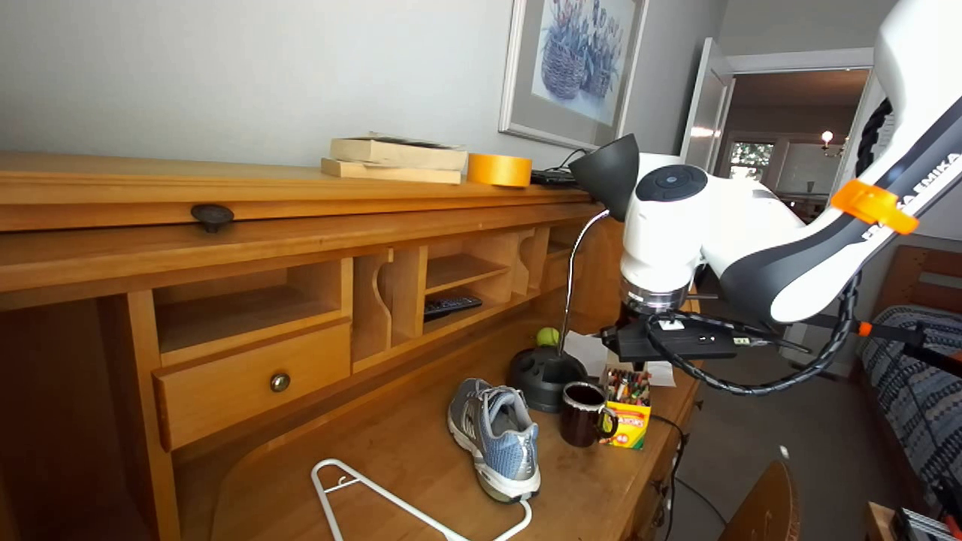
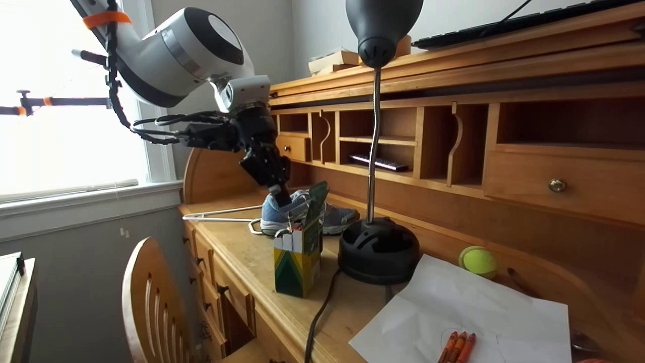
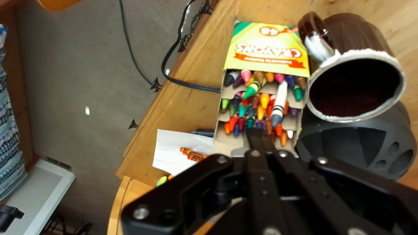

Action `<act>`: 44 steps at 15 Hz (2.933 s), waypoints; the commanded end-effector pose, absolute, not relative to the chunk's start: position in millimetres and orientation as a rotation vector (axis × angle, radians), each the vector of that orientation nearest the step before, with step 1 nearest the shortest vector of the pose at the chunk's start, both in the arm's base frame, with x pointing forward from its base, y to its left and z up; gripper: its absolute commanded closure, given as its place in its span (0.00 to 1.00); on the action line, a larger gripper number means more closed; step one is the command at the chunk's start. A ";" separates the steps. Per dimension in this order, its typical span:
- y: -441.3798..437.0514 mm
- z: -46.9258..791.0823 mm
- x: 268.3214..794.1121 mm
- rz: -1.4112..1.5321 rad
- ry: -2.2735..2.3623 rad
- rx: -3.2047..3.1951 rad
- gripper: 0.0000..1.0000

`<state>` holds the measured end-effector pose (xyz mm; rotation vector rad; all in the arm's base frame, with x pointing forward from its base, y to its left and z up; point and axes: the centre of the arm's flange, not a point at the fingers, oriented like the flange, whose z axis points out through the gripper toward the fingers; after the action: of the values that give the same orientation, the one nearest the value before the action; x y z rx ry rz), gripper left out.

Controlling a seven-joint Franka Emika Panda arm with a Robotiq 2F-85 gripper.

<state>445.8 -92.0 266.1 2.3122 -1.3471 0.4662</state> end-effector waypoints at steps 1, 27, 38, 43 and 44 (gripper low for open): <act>-95.1 259.4 442.4 0.470 -1.382 2.308 1.00; -109.6 222.7 463.2 0.422 -1.399 2.324 1.00; -90.6 241.1 463.5 0.415 -1.347 2.355 1.00; -89.7 245.3 461.0 0.418 -1.334 2.353 1.00; -89.7 246.6 460.2 0.422 -1.337 2.350 1.00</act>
<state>465.3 -93.2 237.2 2.3506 -1.3343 0.4302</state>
